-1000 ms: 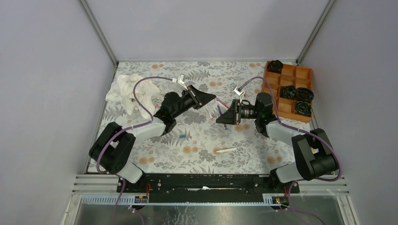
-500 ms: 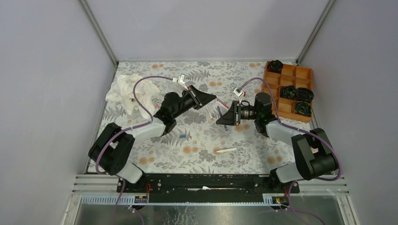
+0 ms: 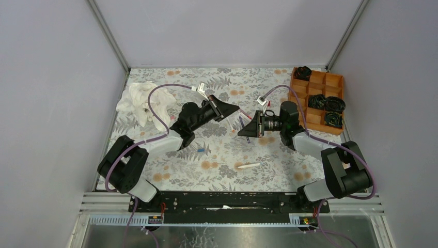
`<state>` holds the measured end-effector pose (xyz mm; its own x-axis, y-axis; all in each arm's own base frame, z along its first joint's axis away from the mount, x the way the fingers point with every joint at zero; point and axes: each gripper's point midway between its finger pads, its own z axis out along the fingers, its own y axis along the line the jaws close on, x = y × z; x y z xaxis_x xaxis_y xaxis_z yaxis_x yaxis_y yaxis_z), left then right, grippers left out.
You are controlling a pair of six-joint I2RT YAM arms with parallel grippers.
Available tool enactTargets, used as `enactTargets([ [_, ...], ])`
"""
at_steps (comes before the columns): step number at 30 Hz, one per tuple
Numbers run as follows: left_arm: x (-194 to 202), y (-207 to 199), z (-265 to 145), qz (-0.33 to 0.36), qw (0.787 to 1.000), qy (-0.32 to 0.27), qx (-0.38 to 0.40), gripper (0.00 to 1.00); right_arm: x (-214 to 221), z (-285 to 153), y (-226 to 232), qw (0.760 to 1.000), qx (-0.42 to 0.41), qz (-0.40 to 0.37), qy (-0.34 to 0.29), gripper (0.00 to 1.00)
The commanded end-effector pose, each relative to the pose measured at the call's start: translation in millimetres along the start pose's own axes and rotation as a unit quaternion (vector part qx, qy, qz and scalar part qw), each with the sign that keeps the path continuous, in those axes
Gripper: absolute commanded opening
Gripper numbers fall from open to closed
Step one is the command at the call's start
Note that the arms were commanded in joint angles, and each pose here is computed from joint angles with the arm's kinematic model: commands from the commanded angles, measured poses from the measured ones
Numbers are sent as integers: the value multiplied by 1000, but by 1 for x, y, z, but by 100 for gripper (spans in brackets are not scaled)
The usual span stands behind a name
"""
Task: Insert the pens into the pen caps
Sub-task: Insert the pen cap onto the pen.
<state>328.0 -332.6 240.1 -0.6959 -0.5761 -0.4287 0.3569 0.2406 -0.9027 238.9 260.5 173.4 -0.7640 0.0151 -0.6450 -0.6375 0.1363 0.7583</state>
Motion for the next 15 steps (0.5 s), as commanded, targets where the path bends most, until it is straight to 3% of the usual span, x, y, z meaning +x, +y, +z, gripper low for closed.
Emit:
enactTargets([
  [1,-4,-20,0,17,999,-10,35,15,-14,2,2,1000,4,-17,-11,0],
  [15,-1,-16,0,14,999,-6,32,15,-20,-3,2,1000,8,-19,-21,0],
])
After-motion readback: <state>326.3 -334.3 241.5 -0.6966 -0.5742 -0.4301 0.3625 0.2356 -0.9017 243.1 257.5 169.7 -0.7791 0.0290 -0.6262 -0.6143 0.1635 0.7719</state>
